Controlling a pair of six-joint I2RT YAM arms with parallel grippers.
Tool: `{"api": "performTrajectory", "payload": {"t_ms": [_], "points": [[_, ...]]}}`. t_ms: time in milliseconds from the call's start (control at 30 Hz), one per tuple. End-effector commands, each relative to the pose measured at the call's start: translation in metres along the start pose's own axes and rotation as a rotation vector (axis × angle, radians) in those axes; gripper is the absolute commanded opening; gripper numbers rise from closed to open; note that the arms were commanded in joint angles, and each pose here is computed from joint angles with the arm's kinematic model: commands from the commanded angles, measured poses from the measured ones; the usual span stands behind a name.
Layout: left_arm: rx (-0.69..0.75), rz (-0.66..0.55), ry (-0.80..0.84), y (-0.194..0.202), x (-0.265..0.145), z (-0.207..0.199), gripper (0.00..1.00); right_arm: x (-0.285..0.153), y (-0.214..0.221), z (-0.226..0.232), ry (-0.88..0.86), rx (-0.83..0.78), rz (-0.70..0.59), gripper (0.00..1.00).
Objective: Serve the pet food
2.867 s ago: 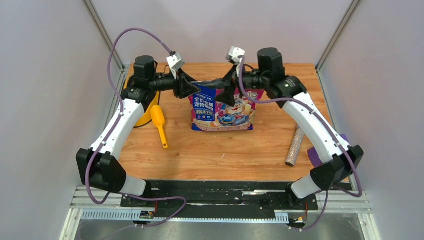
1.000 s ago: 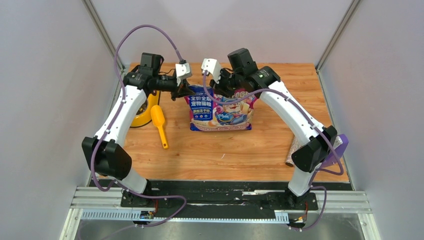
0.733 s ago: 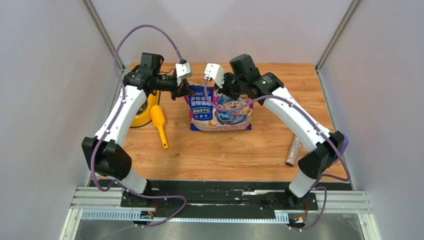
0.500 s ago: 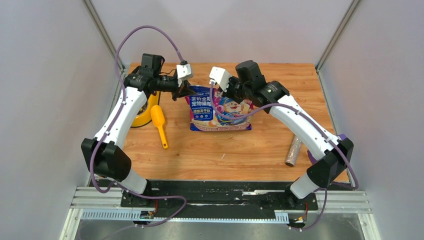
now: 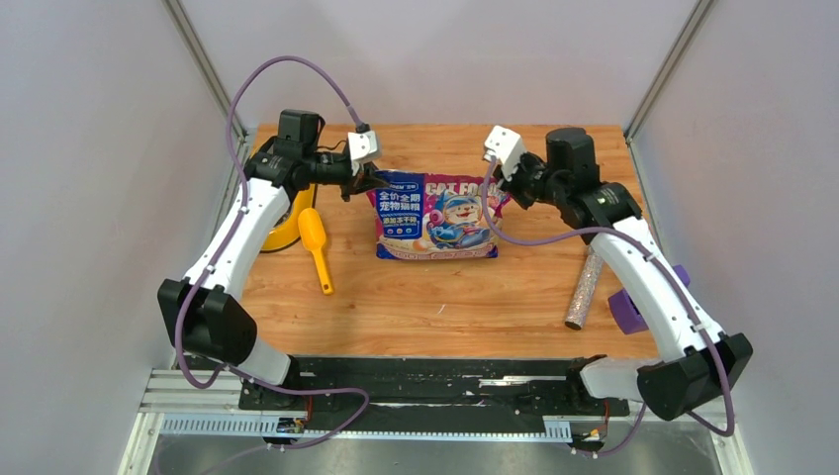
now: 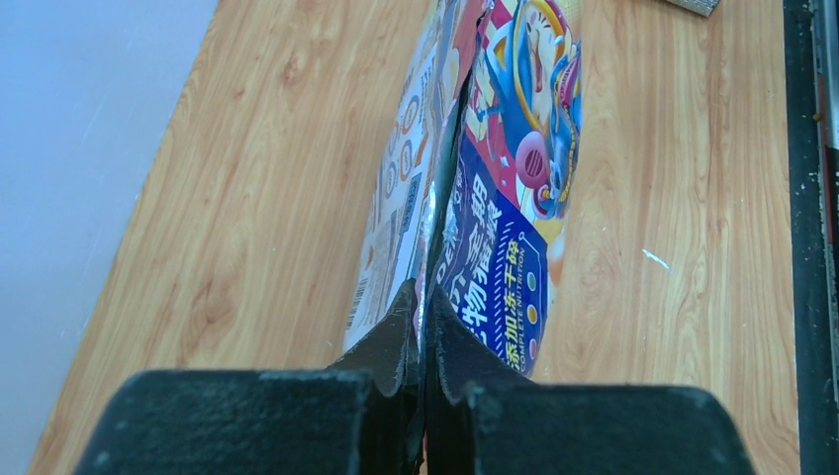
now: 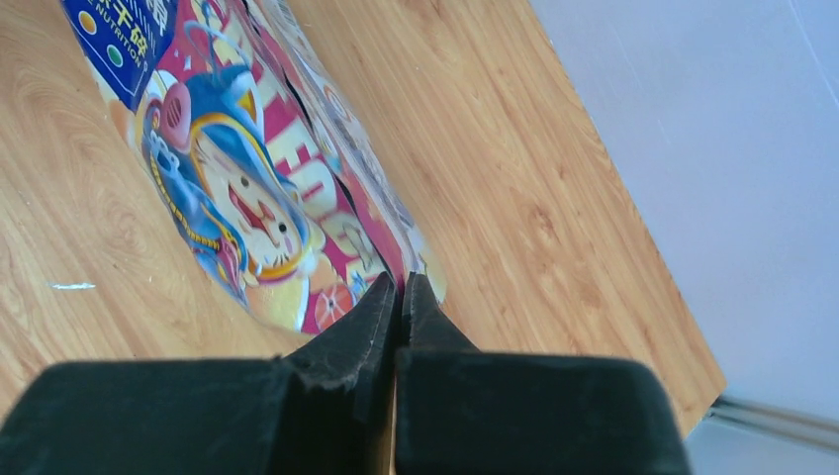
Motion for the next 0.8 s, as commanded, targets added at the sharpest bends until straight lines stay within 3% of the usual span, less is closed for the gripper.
{"api": "performTrajectory", "payload": {"t_ms": [0, 300, 367, 433, 467, 533, 567, 633, 767], "points": [[0.049, 0.019, -0.143, -0.007, -0.028, 0.012, 0.0, -0.053, 0.03, -0.024, 0.185, 0.062, 0.116, 0.0], [0.041, -0.032, -0.13, -0.017, -0.027, 0.013, 0.0, -0.068, 0.031, -0.035, 0.235, 0.08, 0.076, 0.0], [0.028, -0.056, -0.147, -0.022, -0.027, 0.015, 0.06, -0.073, 0.03, -0.041, 0.273, 0.101, 0.071, 0.0], [0.016, -0.088, -0.163, -0.03, -0.028, 0.016, 0.26, -0.078, 0.026, -0.048, 0.326, 0.145, 0.057, 0.02], [0.019, -0.102, -0.169, -0.035, -0.03, 0.016, 0.4, -0.081, 0.022, -0.052, 0.345, 0.174, 0.042, 0.15], [0.013, -0.132, -0.184, -0.044, -0.033, 0.015, 0.51, -0.083, 0.012, -0.057, 0.365, 0.236, 0.003, 0.58], [0.02, -0.138, -0.188, -0.046, -0.034, 0.015, 0.54, -0.084, 0.006, -0.058, 0.361, 0.26, -0.023, 0.7], [0.027, -0.143, -0.195, -0.05, -0.039, 0.01, 0.61, -0.085, -0.009, -0.06, 0.324, 0.307, -0.094, 0.84], [-0.065, -0.092, -0.196, -0.039, -0.045, 0.004, 0.64, -0.078, -0.043, -0.057, 0.136, 0.38, -0.25, 0.88]]}}
Point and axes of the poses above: each gripper's point midway between its finger pads, its own x axis out along the fingers, its own z axis along the line the jaws close on, y = z × x, the point moved 7 cm from there along -x, back along the fingers, and after that the axes turned 6 degrees about -x, right-handed, at the moved point
